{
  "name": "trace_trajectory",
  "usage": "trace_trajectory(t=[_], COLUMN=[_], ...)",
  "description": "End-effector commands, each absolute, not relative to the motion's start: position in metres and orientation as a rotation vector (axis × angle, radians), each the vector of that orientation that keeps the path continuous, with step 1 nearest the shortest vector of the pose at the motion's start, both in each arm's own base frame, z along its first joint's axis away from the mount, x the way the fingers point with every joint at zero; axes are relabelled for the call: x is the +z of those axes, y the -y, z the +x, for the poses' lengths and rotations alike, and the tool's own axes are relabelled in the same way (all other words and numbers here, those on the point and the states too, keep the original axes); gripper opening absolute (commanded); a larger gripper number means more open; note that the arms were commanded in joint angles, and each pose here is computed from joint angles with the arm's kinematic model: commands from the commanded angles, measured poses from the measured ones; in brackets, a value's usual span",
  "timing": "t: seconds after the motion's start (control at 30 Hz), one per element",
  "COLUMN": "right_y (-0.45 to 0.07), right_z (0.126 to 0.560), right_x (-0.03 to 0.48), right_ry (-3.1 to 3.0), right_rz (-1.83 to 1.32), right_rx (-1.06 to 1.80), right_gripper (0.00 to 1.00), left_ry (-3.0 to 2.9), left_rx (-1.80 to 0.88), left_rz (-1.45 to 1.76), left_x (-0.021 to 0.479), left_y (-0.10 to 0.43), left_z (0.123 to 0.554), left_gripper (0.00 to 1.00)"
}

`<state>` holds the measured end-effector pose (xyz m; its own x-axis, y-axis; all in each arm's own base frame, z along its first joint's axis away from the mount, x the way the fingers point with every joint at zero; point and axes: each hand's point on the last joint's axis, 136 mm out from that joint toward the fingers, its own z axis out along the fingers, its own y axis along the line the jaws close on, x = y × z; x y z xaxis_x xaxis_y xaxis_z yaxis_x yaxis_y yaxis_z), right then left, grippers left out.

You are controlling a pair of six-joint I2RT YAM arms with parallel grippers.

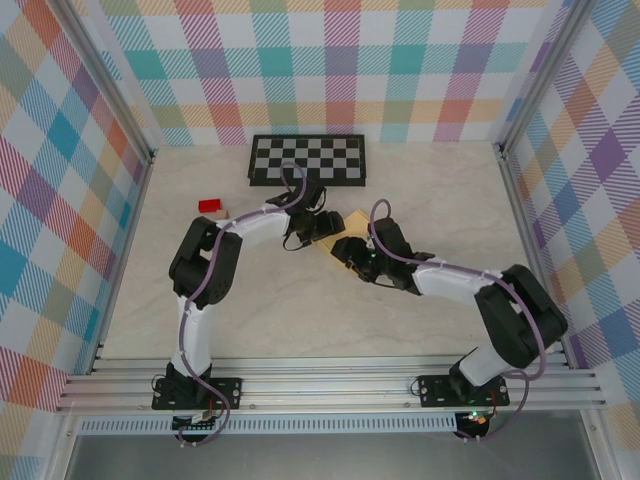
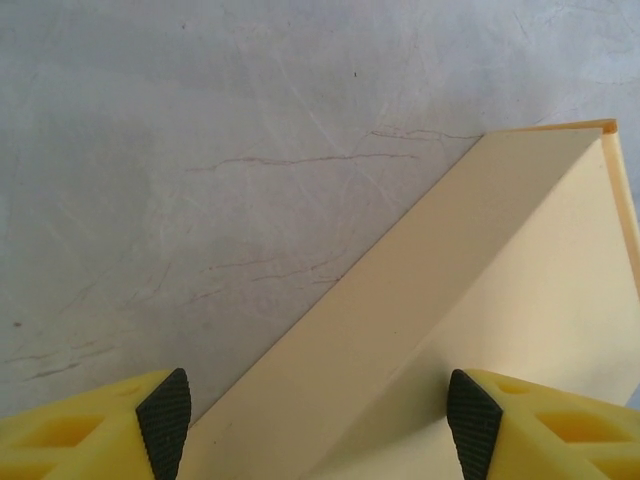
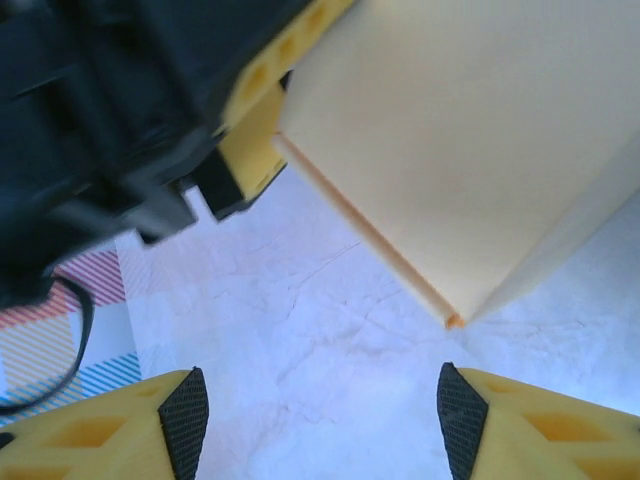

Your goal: Fold the paper box

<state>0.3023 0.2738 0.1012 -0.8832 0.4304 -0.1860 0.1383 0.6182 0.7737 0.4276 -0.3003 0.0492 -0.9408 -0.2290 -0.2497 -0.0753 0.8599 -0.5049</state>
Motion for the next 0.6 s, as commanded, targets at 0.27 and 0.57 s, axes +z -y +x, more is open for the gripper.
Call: trace_trajectory(t=[0.27, 0.57], right_y=[-0.115, -0.03], right_z=[0.333, 0.392], right_x=[0.184, 0.152], right_ry=[-2.35, -2.082], right_rz=[0.109, 0.087], right_rx=[0.25, -0.072], right_gripper=[0.77, 0.81], left_ry=[-2.599, -2.244], left_rx=[-0.573, -0.018], left_rz=[-0.125, -0.23], left_x=[0.137, 0.148], left_y=[0.213, 0.057], left_z=[0.459, 0.391], left_gripper=[0.75, 1.0])
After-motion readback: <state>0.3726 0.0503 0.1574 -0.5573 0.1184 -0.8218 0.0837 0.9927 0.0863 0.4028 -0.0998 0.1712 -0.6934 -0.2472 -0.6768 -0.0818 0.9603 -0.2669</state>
